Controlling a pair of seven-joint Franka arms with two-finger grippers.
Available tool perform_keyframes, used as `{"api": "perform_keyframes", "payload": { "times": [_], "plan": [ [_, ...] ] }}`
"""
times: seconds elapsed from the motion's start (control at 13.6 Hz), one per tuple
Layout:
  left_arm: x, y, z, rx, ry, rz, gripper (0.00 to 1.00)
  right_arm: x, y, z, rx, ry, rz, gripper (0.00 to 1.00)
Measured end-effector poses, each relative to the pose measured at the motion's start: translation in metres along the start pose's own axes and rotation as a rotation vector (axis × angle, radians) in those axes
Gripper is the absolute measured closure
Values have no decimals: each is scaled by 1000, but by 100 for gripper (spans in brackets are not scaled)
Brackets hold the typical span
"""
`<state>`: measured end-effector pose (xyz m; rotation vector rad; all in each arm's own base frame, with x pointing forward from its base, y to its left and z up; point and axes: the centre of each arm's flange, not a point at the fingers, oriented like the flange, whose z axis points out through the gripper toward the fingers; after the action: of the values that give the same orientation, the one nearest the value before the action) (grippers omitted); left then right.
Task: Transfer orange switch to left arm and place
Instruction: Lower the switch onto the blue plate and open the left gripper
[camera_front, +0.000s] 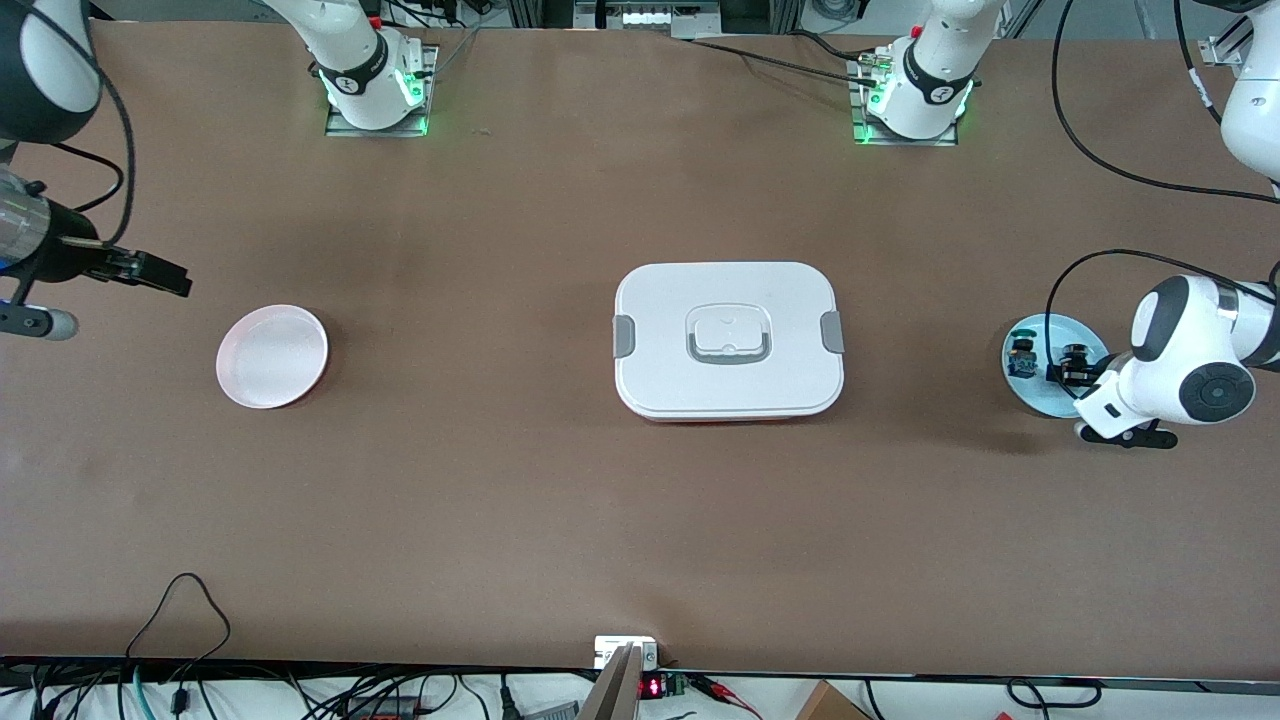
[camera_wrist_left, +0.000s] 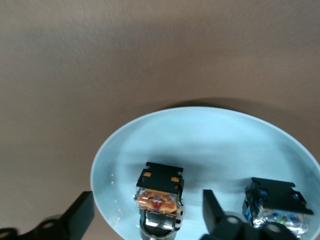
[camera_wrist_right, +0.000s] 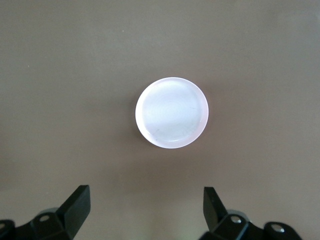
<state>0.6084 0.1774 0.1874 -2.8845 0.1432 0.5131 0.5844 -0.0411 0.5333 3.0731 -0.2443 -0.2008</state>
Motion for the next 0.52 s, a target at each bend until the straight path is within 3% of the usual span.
{"api": "perform_keyframes", "payload": {
  "times": [0.52],
  "plan": [
    [-34, 22, -165, -1, 130, -9, 0, -11, -11, 12, 7, 39, -51, 0]
  ]
}}
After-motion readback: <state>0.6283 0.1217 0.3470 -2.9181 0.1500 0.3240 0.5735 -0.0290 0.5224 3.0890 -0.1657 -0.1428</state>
